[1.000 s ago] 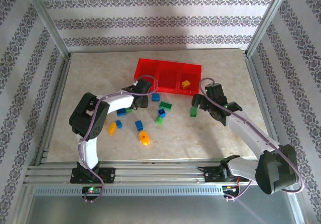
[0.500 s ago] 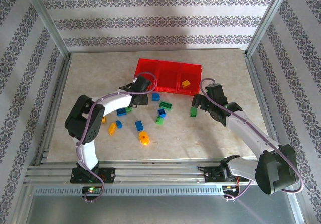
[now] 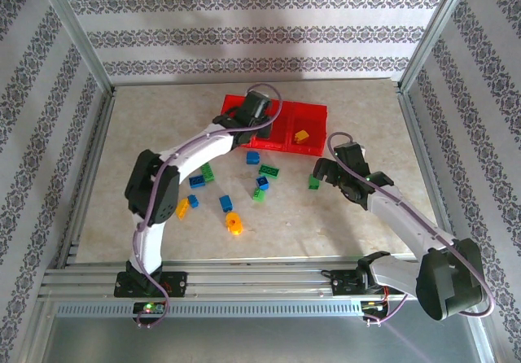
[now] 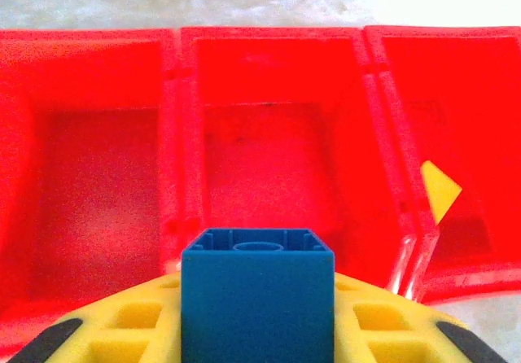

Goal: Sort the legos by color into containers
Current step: Place the lego in the container.

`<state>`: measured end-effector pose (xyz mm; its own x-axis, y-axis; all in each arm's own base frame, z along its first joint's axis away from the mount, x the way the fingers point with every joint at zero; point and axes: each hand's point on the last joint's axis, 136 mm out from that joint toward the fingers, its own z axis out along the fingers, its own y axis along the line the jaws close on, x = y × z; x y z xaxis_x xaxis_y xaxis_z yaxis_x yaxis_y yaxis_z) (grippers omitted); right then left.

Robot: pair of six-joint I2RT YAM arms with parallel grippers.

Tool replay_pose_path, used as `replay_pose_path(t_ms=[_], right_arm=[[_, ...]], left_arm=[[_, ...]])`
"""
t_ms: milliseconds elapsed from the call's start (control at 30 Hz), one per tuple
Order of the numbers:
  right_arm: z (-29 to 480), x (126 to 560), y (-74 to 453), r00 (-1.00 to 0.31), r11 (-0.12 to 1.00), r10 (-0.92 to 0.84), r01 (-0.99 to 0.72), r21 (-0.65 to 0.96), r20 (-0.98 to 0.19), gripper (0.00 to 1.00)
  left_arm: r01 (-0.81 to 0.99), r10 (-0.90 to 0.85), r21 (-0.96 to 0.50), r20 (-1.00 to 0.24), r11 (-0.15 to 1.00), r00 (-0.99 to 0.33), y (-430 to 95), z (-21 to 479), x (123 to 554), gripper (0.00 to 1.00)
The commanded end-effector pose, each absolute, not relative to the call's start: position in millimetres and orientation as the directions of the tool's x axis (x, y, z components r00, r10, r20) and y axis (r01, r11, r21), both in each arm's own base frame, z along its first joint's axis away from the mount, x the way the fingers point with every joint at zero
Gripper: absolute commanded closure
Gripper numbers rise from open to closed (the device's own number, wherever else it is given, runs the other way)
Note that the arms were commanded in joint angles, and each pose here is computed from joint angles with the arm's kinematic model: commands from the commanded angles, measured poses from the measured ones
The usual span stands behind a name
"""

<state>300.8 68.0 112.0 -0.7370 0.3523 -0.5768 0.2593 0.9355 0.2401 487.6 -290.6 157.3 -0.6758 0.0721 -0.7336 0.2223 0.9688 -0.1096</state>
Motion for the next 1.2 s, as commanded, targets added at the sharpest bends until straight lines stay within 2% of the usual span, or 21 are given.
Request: replay_pose_path(t_ms=[0, 233, 433, 567, 700, 900, 1167], right_arm=[[114, 298, 61, -0.715, 0.924, 0.382, 0.293, 0.245, -0.585, 0.02], [114, 296, 60, -0.717, 0.926, 0.378, 0.291, 0.241, -0.586, 0.02], [111, 294, 59, -0.721, 0.928, 0.373, 0.29, 0.235, -0.585, 0.02], [112, 294, 58, -0.718, 0.928, 0.372, 0.289, 0.233, -0.589, 0.02], [113, 294, 58, -0.716, 0.929, 0.371, 0.289, 0.232, -0.592, 0.02], [113, 295, 58, -0.717, 0.928, 0.372, 0.29, 0.233, -0.59, 0.02], [106, 294, 58, -0.72, 0.922, 0.388, 0.309, 0.234, -0.576, 0.02]], left_arm=[[0.28, 0.178, -0.033, -0.699, 0.96, -0.693, -307, 137, 489, 0.75], [0.286, 0.217, 0.011, -0.68, 0.958, -0.701, -324, 117, 509, 0.74], [0.287, 0.215, -0.001, -0.66, 0.958, -0.72, -330, 102, 512, 0.62], [0.285, 0.209, -0.011, -0.652, 0.959, -0.728, -330, 98, 511, 0.58], [0.281, 0.202, -0.016, -0.656, 0.96, -0.728, -330, 103, 510, 0.51], [0.284, 0.186, -0.034, -0.68, 0.958, -0.709, -330, 125, 504, 0.51], [0.26, 0.131, -0.066, -0.728, 0.963, -0.673, -312, 150, 473, 0.42]])
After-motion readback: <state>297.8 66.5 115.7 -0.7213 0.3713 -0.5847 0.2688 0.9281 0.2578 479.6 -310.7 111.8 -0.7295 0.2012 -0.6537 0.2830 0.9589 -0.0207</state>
